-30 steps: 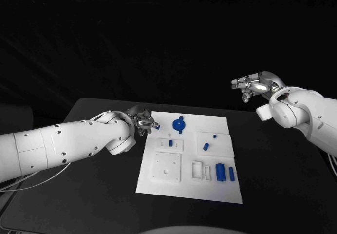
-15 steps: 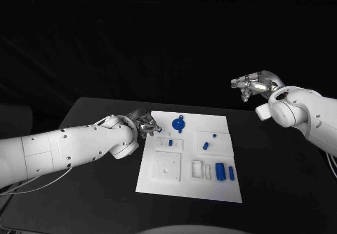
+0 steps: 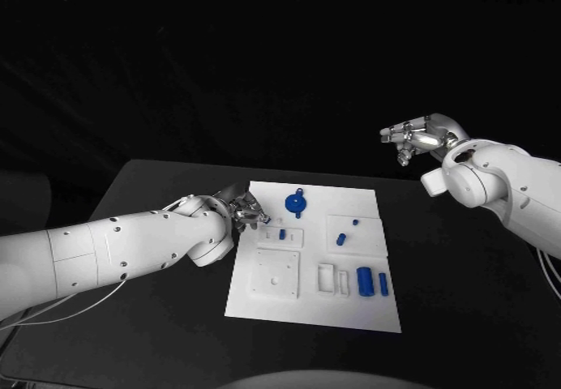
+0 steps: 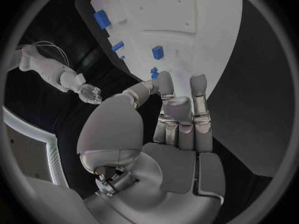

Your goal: Assemble the parts on the task board

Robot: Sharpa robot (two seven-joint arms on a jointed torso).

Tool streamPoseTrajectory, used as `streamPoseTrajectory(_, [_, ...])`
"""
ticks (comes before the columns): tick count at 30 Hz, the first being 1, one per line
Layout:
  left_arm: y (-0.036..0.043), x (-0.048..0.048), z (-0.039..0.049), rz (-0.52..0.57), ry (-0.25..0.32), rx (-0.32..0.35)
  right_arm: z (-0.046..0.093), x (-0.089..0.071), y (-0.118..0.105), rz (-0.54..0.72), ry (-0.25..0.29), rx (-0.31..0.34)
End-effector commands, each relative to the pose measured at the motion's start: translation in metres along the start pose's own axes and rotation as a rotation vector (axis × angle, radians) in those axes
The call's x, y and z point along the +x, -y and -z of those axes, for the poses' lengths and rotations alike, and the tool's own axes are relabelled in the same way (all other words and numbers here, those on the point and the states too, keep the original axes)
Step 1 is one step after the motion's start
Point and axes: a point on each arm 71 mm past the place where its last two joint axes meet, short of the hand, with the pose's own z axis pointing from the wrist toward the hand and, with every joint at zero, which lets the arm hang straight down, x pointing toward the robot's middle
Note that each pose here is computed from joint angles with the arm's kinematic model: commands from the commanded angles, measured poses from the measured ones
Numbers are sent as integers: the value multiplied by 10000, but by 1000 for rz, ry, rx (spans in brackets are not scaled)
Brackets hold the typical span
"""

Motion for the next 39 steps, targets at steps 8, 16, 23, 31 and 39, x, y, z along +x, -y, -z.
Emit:
streamPoseTrajectory(8, [-30, 80, -34, 42, -72, -69, -6, 28, -9, 2, -20, -7])
streamPoseTrajectory(16, [-29, 129, -49, 53, -92, -91, -8, 45, -13, 2, -32, -6])
streamPoseTrajectory(23, [-19, 148, -58, 30, -89, -87, -6, 52, -18, 2, -38, -7])
streamPoseTrajectory(31, [-15, 143, -69, 1, -77, -80, -6, 51, -14, 3, -40, -6])
streamPoseTrajectory(39, [-9, 137, -86, -22, -68, -73, -10, 59, -12, 2, -44, -4])
